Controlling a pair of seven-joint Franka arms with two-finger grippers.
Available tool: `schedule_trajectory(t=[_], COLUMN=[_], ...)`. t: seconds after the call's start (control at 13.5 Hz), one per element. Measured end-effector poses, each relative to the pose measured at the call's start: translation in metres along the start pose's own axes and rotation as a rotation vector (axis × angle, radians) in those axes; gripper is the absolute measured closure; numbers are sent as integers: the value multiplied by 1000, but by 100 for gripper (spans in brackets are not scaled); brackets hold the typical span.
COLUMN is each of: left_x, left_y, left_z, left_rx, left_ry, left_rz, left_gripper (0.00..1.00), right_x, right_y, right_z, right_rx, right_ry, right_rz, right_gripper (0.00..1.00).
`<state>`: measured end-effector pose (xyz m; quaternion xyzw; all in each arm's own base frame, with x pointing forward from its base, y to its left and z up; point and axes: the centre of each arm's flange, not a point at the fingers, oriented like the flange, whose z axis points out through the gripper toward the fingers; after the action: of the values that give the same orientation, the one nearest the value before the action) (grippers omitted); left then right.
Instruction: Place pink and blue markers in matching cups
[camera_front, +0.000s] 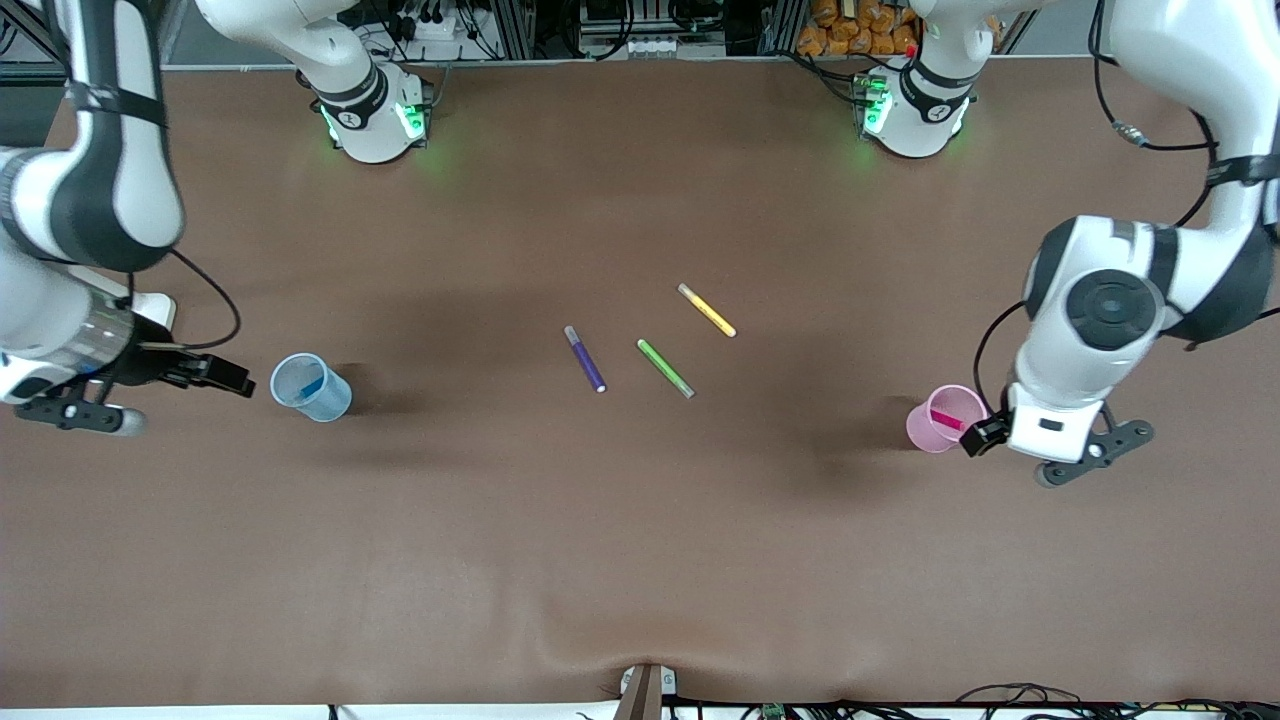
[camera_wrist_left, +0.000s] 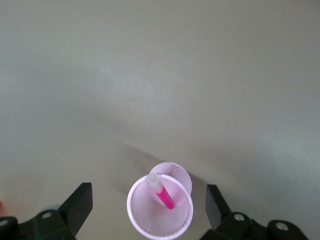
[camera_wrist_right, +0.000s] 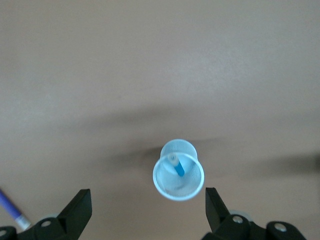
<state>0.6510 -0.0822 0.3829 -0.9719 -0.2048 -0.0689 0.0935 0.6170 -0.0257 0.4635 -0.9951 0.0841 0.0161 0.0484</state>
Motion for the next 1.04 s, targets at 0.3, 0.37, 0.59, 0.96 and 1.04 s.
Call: schedule_trajectory(t=[0.3, 0.37, 0.59, 0.96, 1.04], left_x=[9, 10, 6, -2, -2], left_y=[-17, -22, -28, -32, -32], left_z=[-34, -43, -64, -77, -77], left_rx=[-54, -62, -53, -33, -32], left_ry=[-74, -90, -106, -127, -129], left_rz=[70, 86, 125, 176, 178], left_gripper=[0, 0, 0, 0, 0], right_x=[7, 10, 19, 20, 20], right_y=[-6, -1, 6, 2, 3], right_z=[-33, -41, -55, -66, -66], right_rx=[33, 31, 15, 9, 9], right_ry=[-77, -103, -133, -132, -133], right_rz=[19, 29, 43, 36, 36], right_gripper=[0, 0, 0, 0, 0])
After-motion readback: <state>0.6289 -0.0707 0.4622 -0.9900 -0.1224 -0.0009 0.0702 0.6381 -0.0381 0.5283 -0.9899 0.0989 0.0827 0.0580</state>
